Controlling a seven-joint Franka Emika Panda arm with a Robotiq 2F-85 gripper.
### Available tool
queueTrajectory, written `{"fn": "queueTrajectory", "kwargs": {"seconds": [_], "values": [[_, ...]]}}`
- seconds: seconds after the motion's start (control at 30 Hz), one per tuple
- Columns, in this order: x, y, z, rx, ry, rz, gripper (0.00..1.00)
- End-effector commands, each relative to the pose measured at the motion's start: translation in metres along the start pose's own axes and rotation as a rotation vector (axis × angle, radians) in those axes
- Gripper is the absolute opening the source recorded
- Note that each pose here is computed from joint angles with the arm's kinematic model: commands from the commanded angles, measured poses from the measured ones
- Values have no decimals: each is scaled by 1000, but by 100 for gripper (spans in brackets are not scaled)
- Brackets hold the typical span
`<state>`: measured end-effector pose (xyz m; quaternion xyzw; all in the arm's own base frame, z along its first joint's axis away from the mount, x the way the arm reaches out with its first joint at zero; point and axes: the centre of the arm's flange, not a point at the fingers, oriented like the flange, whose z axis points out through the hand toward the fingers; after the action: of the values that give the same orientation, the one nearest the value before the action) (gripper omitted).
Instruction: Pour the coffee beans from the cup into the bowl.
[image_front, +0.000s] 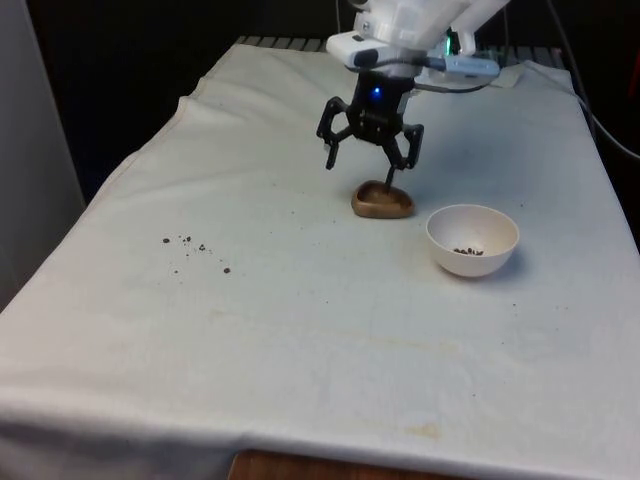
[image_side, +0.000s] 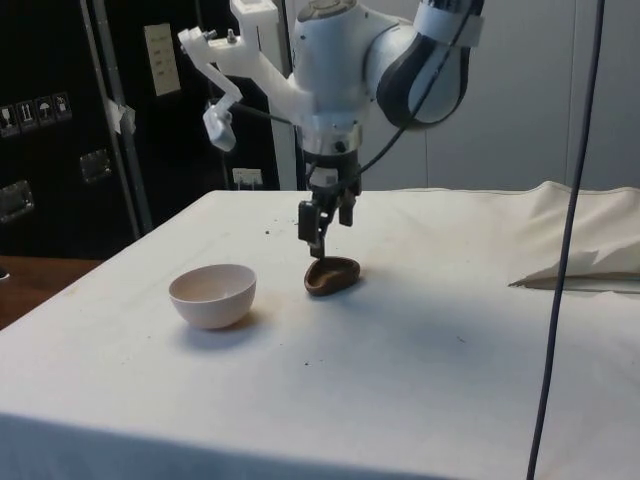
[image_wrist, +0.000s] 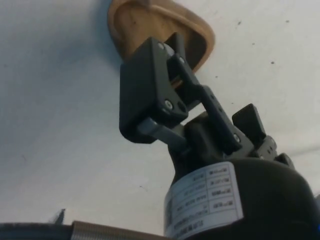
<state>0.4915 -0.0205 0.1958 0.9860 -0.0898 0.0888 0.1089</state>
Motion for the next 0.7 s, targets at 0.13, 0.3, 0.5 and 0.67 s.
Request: {"fn": "queueTrajectory", "kwargs": {"seconds": [0.13,0.3,0.5,0.67], "values": [[11,0,-17,-4,-1,10,100],[21,1,-28,-11,2,13,100],[37,3,-42,-22,6,15,100],[54,3,-55,-32,7,12,100]]}}
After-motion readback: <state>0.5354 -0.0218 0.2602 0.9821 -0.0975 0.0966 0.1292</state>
